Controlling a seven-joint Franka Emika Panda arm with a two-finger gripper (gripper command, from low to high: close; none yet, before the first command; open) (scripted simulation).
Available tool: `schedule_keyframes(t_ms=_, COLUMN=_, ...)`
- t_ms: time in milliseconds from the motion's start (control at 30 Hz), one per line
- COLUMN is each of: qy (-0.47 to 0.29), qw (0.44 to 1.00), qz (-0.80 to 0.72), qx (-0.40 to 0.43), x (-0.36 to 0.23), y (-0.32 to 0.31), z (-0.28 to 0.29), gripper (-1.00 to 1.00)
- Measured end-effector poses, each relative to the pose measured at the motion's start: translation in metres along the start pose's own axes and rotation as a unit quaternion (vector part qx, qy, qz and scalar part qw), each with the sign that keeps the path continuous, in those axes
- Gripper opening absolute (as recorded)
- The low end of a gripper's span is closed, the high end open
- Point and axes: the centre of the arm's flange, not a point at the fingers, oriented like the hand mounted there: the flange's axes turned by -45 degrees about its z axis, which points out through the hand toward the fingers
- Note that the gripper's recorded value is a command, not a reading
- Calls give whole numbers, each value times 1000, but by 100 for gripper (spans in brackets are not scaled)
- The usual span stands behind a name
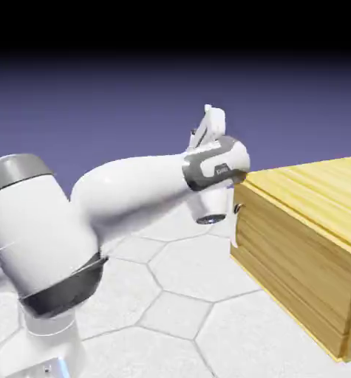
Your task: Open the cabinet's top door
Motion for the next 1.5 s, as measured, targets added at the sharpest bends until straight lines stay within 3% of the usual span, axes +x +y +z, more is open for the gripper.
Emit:
schedule_keyframes(t_ms=233, qy=94, qw=975, qz=118, qx=163, x=44, y=48, z=-6, gripper=100)
schedule_keyframes(t_ms=467, qy=254, qw=908, qz=205, qx=264, x=90, y=132, z=-31, gripper=100)
schedule_keyframes(t_ms=800, qy=537, qw=770, qz=232, qx=255, x=112, y=306, z=-114, gripper=100)
schedule_keyframes(t_ms=967, qy=537, qw=770, qz=232, qx=255, x=159, y=299, z=-100, gripper=100)
schedule_keyframes(t_ms=1000, qy=537, qw=770, qz=232, qx=255, x=159, y=299, z=-99, gripper=-100)
schedule_keyframes(t_ms=1500, qy=491, qw=802, qz=317, qx=124, x=31, y=263, z=-188, gripper=-100)
